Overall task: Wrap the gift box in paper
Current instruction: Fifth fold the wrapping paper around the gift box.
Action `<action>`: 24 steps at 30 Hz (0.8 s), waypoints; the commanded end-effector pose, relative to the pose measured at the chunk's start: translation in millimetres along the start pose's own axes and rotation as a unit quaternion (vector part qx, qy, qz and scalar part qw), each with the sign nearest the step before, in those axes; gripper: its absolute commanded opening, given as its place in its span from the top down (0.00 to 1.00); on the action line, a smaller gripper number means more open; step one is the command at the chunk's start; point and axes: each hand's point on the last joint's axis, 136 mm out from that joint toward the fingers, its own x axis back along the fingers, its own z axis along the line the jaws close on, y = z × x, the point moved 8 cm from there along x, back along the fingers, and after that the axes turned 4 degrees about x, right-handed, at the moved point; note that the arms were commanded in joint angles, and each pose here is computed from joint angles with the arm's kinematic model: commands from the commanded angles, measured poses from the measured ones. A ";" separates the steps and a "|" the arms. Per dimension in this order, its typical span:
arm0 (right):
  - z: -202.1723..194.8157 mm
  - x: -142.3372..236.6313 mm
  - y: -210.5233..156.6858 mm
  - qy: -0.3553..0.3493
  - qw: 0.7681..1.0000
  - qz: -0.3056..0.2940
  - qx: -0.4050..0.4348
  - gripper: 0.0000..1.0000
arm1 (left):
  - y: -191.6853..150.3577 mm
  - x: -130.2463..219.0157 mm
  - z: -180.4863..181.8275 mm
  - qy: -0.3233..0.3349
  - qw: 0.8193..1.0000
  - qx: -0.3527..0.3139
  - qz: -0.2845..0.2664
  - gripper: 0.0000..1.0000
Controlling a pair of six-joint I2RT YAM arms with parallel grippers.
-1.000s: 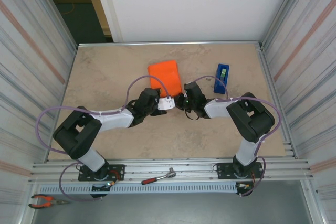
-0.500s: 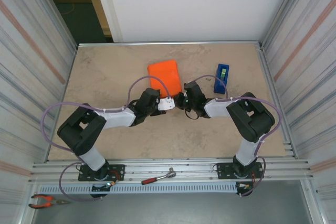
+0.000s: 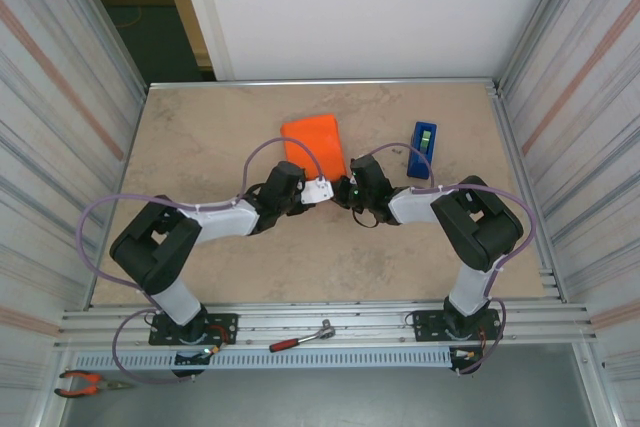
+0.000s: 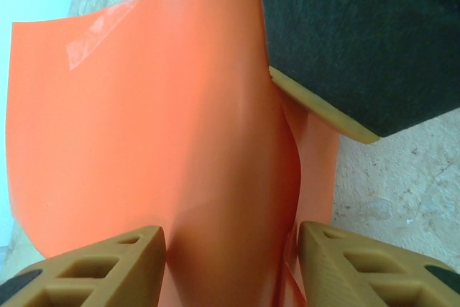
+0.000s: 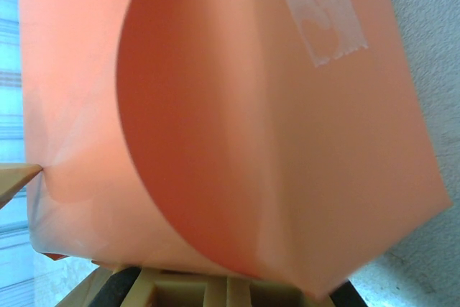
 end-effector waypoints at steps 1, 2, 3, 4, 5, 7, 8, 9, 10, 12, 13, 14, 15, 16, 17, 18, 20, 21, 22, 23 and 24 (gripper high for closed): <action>4.1 -2.5 6.5 0.005 1.000 0.000 -0.007 1.00 | 0.0 -3.3 5.9 0.001 1.000 0.013 0.009 0.51; 4.7 -2.1 7.0 0.005 1.000 0.000 -0.007 1.00 | 0.1 -3.6 6.1 0.000 1.000 0.013 0.010 0.53; 4.8 -2.3 6.9 0.006 1.000 0.000 -0.007 1.00 | 0.2 -4.1 5.9 -0.003 1.000 0.014 0.012 0.55; 4.9 -2.4 6.7 0.005 1.000 0.000 -0.007 1.00 | 0.0 -4.6 5.8 -0.004 1.000 0.015 0.015 0.57; 5.6 -1.9 7.0 0.007 1.000 0.000 -0.007 1.00 | 0.1 -4.9 6.0 -0.004 1.000 0.016 0.016 0.59; 5.8 -1.6 6.8 0.008 1.000 0.001 -0.007 1.00 | 0.1 -5.3 5.5 -0.005 1.000 0.016 0.017 0.61; 6.1 -1.3 6.9 0.008 1.000 0.001 -0.007 1.00 | -0.6 -5.5 5.4 -0.006 1.000 0.017 0.018 0.62; 6.6 -0.2 7.2 0.009 1.000 0.001 -0.006 1.00 | -0.6 -5.5 5.3 -0.006 1.000 0.017 0.019 0.62; 6.9 0.3 7.1 0.009 1.000 0.001 -0.006 1.00 | -0.9 -5.5 5.0 -0.007 1.000 0.017 0.020 0.62; 8.3 2.9 7.8 0.011 1.000 0.000 -0.006 1.00 | -1.1 -5.8 4.9 -0.009 1.000 0.019 0.022 0.64; 9.1 4.5 7.9 0.011 1.000 0.000 -0.006 1.00 | -1.6 -6.1 4.9 -0.008 0.999 0.019 0.025 0.64; 10.4 7.3 9.2 0.014 1.000 -0.002 -0.005 1.00 | -1.8 -6.3 4.9 -0.008 0.999 0.020 0.025 0.64; 10.6 10.4 10.3 0.013 1.000 -0.005 -0.004 1.00 | -2.1 -6.5 4.4 -0.009 0.999 0.020 0.026 0.64; 10.6 13.8 11.6 0.013 1.000 -0.007 -0.004 1.00 | -1.9 -6.2 4.8 -0.008 0.999 0.020 0.026 0.64; 9.2 18.1 13.2 0.010 1.000 -0.010 -0.006 1.00 | -2.3 -6.8 4.1 -0.010 0.999 0.021 0.028 0.65; 7.8 22.6 14.8 0.009 1.000 -0.011 -0.007 1.00 | -2.9 -7.0 3.8 -0.010 0.999 0.022 0.029 0.65; 2.2 32.4 18.8 0.001 1.000 -0.014 -0.012 1.00 | -3.0 -6.9 4.1 -0.009 0.999 0.022 0.030 0.65; -2.0 39.1 21.6 -0.007 1.000 -0.017 -0.015 1.00 | -3.6 -7.4 3.5 -0.010 0.999 0.022 0.032 0.65; -6.4 45.4 24.4 -0.014 0.999 -0.023 -0.019 1.00 | -3.8 -7.3 3.4 -0.010 0.999 0.022 0.032 0.66; -12.1 53.2 28.6 -0.019 0.999 -0.030 -0.024 1.00 | -4.0 -7.2 3.2 -0.010 0.999 0.022 0.031 0.66; -16.5 59.6 32.7 -0.023 0.999 -0.035 -0.028 1.00 | -4.5 -7.7 2.8 -0.010 0.999 0.023 0.032 0.66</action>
